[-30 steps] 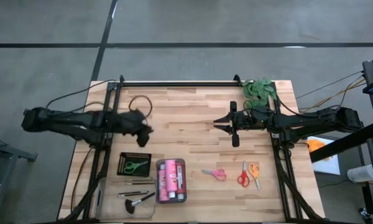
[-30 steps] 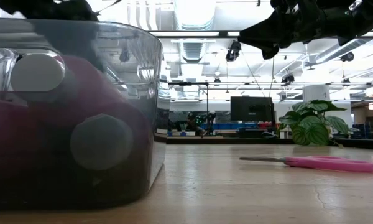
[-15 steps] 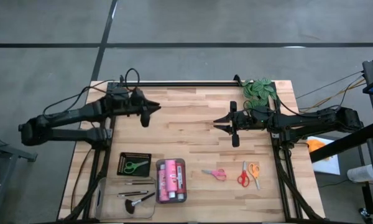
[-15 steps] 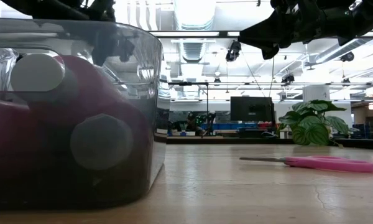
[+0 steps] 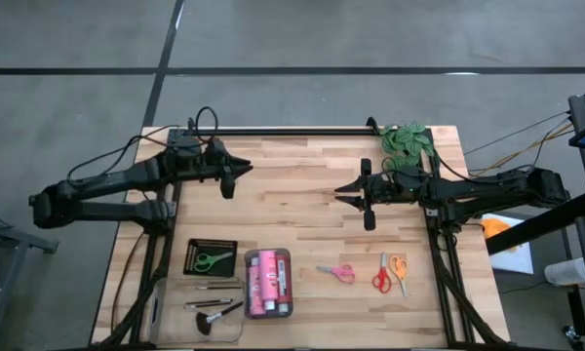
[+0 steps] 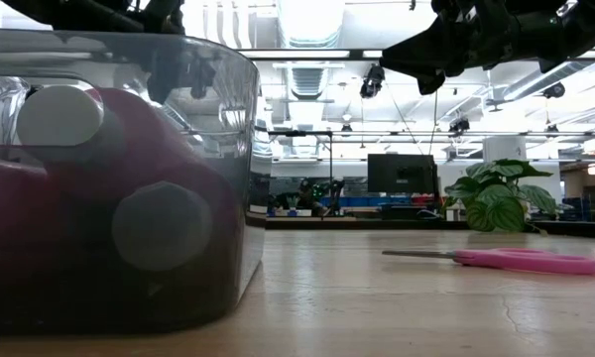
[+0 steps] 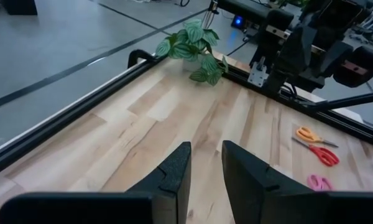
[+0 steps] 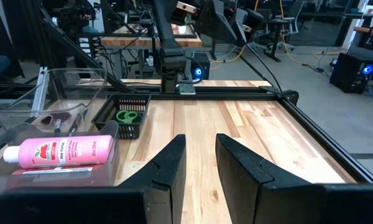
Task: Pick & Place Paint Supplies
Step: Put the pink scissors into the black bin
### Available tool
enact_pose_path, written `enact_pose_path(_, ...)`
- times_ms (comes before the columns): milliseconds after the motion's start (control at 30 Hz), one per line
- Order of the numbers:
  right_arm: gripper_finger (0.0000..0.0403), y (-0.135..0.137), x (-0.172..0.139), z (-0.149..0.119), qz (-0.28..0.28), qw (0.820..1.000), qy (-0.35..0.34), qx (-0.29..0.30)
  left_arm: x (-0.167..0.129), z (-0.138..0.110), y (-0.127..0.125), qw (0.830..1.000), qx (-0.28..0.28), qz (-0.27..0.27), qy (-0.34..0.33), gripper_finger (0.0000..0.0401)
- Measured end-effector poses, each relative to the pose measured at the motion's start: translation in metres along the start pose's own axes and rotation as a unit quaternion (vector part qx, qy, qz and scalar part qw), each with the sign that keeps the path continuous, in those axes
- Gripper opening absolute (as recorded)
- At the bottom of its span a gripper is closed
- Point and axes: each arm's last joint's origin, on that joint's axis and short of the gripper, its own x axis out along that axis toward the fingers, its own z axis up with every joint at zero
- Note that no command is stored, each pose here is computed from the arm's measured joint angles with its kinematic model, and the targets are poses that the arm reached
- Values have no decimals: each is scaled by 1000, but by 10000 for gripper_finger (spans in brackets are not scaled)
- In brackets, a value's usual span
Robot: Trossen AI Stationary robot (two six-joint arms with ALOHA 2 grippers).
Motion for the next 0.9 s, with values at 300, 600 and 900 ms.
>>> enact_pose_path(300, 85, 0, 0, 0, 0, 1000, 0, 0, 0, 0, 0, 1000, 0, 0, 1, 94)
enact_pose_path(600, 85, 0, 0, 0, 0, 1000, 0, 0, 0, -2, 0, 1000, -1, 2, 10, 93)
enact_pose_path(900, 85, 0, 0, 1, 0, 1000, -3, -1, 0, -2, 0, 1000, -1, 2, 10, 93)
